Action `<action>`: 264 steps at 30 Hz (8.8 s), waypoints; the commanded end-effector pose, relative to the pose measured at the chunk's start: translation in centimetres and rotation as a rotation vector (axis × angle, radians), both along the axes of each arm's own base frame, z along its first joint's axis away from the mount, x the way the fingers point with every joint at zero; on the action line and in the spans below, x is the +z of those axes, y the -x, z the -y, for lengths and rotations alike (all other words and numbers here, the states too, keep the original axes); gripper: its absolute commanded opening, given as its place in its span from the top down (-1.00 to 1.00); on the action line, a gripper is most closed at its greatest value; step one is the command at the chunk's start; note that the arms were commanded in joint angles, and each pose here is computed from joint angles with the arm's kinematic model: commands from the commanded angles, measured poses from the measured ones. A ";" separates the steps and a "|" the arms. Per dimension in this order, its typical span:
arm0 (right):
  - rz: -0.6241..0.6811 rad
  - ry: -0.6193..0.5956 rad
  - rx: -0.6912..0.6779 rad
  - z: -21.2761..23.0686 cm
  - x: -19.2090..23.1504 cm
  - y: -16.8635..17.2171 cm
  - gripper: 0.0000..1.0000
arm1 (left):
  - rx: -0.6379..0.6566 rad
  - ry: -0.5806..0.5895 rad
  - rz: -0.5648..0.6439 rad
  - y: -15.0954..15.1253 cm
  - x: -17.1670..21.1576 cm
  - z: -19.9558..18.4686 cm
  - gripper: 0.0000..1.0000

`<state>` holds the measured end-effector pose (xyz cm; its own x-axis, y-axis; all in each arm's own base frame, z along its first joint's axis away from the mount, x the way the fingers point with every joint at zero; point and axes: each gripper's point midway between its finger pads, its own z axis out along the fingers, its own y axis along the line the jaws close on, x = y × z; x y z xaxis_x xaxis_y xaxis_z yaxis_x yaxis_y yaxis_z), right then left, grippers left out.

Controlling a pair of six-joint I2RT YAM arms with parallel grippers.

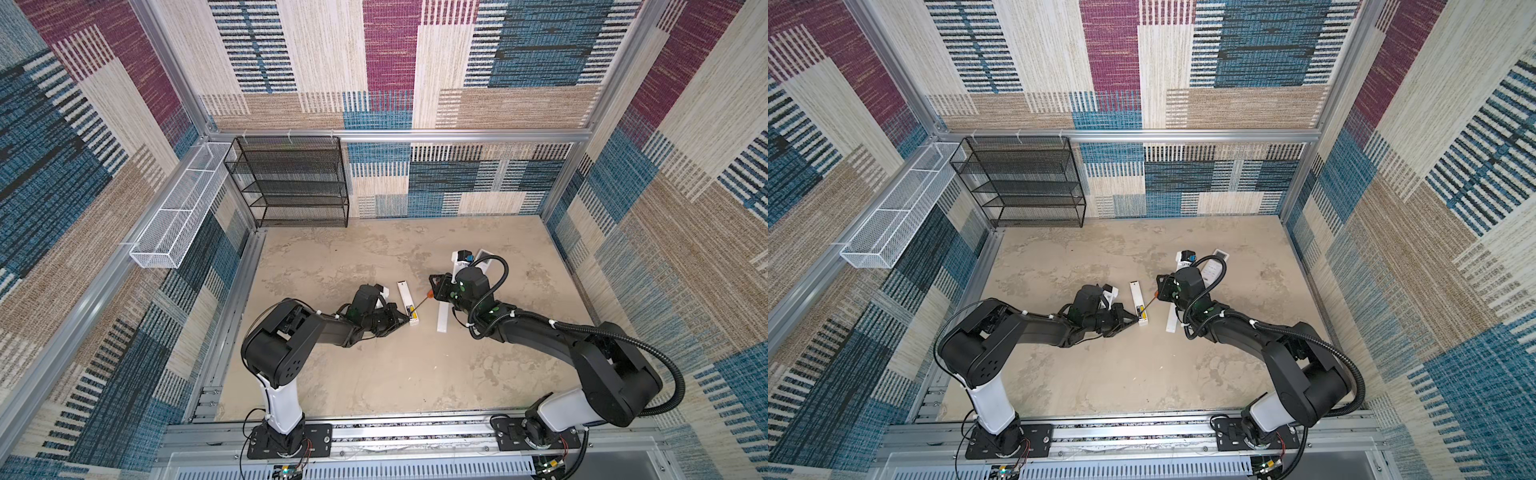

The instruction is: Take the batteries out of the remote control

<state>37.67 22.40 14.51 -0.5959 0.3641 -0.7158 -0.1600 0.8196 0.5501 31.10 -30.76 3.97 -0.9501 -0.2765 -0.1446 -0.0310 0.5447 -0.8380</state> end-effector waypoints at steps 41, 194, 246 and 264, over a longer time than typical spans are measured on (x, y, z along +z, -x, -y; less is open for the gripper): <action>-0.114 -0.082 -0.003 0.6 -2.7 0.7 1.00 | 0.036 0.041 -0.021 -1.3 -0.1 -0.8 1.00; -0.090 -0.131 -0.044 1.9 -0.2 -2.1 1.00 | 0.033 -0.039 -0.070 0.0 -1.4 -1.5 1.00; 0.019 0.009 -0.021 1.4 4.2 -1.8 1.00 | -0.010 -0.220 -0.057 1.1 -0.9 -2.8 1.00; 0.129 0.311 -0.001 -1.7 5.3 -1.2 1.00 | -0.075 -0.257 0.022 -1.4 2.9 -1.5 0.94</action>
<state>38.39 24.60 19.38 -0.5227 0.1371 -0.8414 -0.2294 0.9280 0.2937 32.60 -29.08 7.29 -0.9568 -0.1763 -0.2312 0.0260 0.7400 -0.6721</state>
